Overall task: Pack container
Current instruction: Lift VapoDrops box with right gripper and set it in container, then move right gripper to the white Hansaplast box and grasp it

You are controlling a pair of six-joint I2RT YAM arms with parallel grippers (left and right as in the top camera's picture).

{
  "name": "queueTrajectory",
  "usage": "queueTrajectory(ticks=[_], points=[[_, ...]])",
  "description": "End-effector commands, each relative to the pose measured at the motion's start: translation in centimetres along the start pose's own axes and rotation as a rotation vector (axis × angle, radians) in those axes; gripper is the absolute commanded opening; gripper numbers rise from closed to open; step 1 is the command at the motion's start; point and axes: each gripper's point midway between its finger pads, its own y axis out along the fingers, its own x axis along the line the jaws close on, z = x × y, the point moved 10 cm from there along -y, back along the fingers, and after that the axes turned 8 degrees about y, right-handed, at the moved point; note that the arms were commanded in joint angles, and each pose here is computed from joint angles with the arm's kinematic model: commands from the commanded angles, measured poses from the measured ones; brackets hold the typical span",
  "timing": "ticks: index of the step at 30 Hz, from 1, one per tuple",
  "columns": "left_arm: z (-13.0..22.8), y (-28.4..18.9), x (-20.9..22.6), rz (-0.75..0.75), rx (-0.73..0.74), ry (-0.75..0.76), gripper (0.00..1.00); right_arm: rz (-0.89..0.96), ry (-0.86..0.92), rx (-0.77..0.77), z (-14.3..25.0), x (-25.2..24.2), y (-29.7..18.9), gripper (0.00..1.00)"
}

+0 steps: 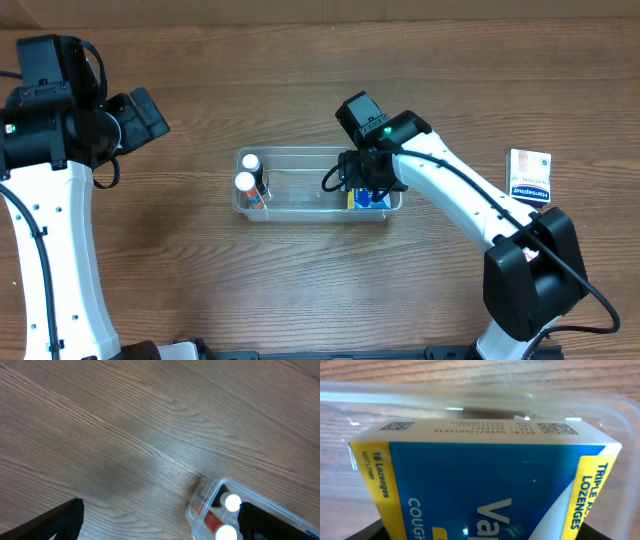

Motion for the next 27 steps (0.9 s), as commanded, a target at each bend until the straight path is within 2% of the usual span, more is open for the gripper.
queueTrajectory(ticks=[1,13,27], points=[[0.2,0.5,0.1,0.001,0.021,0.02,1.0,0.018,0.002,0.01,0.6,-0.5,1.7,0.77],[0.3,0.5,0.1,0.0,0.027,0.02,1.0,-0.008,-0.018,-0.064,-1.0,-0.9,2.0,0.84],[0.3,0.5,0.1,-0.002,0.026,0.021,1.0,-0.007,-0.035,-0.067,-1.1,-1.1,1.9,0.85]])
